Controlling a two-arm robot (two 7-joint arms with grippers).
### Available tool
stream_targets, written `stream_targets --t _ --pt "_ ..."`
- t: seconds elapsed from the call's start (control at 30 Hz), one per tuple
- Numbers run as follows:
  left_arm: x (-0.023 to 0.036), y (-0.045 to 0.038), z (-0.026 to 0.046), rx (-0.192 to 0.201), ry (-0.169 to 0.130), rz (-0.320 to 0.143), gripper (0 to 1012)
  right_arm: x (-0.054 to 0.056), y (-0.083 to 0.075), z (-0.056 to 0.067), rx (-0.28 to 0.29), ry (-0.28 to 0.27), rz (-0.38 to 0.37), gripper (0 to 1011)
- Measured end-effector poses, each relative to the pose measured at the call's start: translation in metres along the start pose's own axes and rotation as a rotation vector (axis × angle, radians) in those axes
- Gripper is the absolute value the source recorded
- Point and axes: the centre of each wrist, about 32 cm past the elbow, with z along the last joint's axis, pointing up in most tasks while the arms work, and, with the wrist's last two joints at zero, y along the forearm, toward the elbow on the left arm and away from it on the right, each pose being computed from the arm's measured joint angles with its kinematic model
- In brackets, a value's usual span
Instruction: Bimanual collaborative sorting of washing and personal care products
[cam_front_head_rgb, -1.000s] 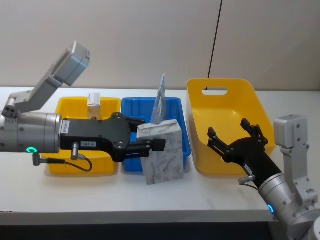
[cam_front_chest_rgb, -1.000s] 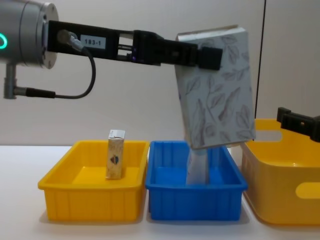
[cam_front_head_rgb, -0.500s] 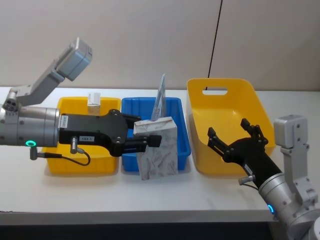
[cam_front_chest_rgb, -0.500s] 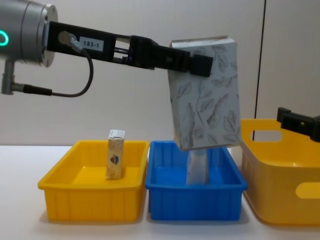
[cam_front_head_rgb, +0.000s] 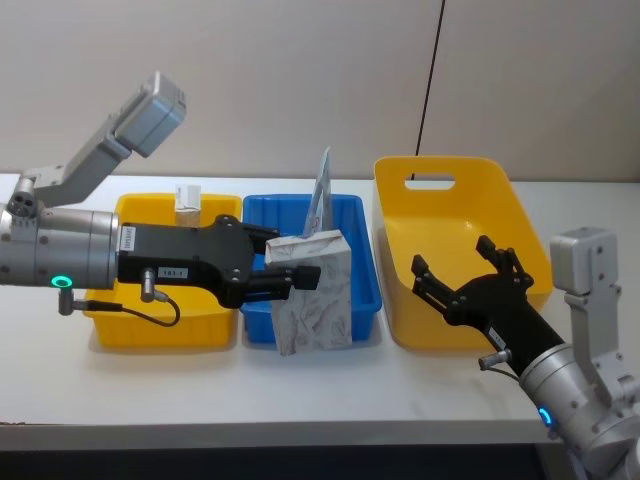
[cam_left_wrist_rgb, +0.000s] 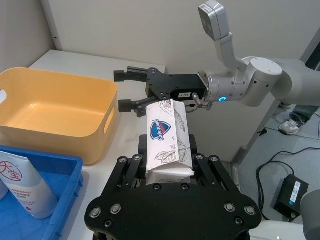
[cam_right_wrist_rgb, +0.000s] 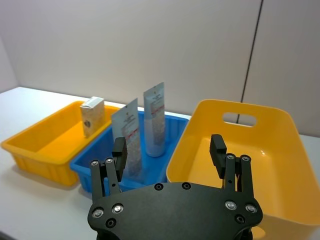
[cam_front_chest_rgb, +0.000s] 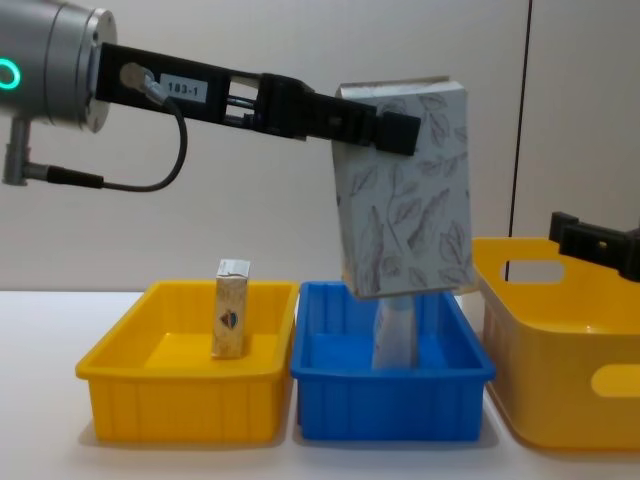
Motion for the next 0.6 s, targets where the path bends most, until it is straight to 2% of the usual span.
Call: stream_targets --t 0.3,0.6 --pt "0.0006 0.0002 0.0005 0.003 0.0 0.003 367 0.015 0.003 0.006 0.009 0.027 0.09 1002" --pt "0.0009 0.0001 0.0005 0.004 0.001 0.004 367 0.04 0.01 0.012 -0.004 0.069 0.229 1002"
